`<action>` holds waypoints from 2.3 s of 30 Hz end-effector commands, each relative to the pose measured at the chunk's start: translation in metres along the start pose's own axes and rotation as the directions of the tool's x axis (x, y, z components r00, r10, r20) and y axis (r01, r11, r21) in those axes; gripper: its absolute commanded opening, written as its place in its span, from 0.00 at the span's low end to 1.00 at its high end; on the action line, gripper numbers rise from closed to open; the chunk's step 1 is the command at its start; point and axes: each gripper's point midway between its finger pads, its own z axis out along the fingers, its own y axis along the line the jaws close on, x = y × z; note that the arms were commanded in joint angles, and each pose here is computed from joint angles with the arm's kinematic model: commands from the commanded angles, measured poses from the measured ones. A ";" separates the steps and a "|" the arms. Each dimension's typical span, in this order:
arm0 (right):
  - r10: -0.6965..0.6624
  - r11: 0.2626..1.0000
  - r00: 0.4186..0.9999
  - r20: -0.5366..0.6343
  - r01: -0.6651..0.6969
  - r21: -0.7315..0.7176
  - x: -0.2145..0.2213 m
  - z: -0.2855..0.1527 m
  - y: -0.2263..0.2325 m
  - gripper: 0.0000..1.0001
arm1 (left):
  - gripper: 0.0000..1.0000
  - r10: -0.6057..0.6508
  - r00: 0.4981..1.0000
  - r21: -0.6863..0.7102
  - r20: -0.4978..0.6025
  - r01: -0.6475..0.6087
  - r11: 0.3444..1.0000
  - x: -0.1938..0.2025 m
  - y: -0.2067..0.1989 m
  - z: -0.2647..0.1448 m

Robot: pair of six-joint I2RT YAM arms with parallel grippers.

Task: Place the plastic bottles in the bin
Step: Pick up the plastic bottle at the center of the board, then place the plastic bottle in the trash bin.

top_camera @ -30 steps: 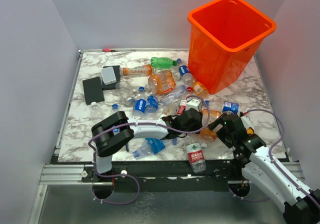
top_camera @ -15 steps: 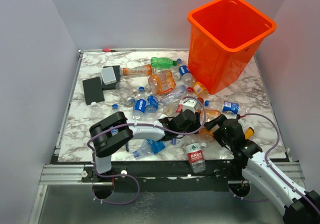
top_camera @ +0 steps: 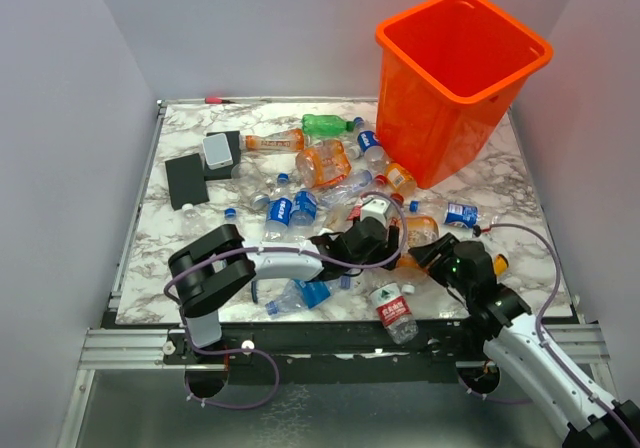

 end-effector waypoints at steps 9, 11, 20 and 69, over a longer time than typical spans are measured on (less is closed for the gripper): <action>-0.324 0.875 0.945 0.033 0.313 -0.370 -0.044 -0.095 0.121 0.44 | 0.99 0.097 0.987 0.029 0.129 -0.101 0.994 -0.085 -0.029 -0.103; -0.415 0.808 0.910 0.009 0.373 -0.456 -0.039 -0.113 0.140 0.43 | 0.99 0.095 0.972 0.004 0.214 -0.098 0.995 -0.105 -0.021 -0.132; -0.506 0.612 0.834 0.219 0.526 -0.591 -0.077 -0.174 0.210 0.42 | 0.99 0.154 0.826 -0.237 0.543 -0.025 0.971 -0.156 0.057 -0.239; -0.423 0.876 0.657 0.625 0.473 0.096 -0.378 0.019 0.299 0.56 | 0.99 0.259 0.697 -0.396 0.669 0.038 0.918 -0.151 0.118 -0.315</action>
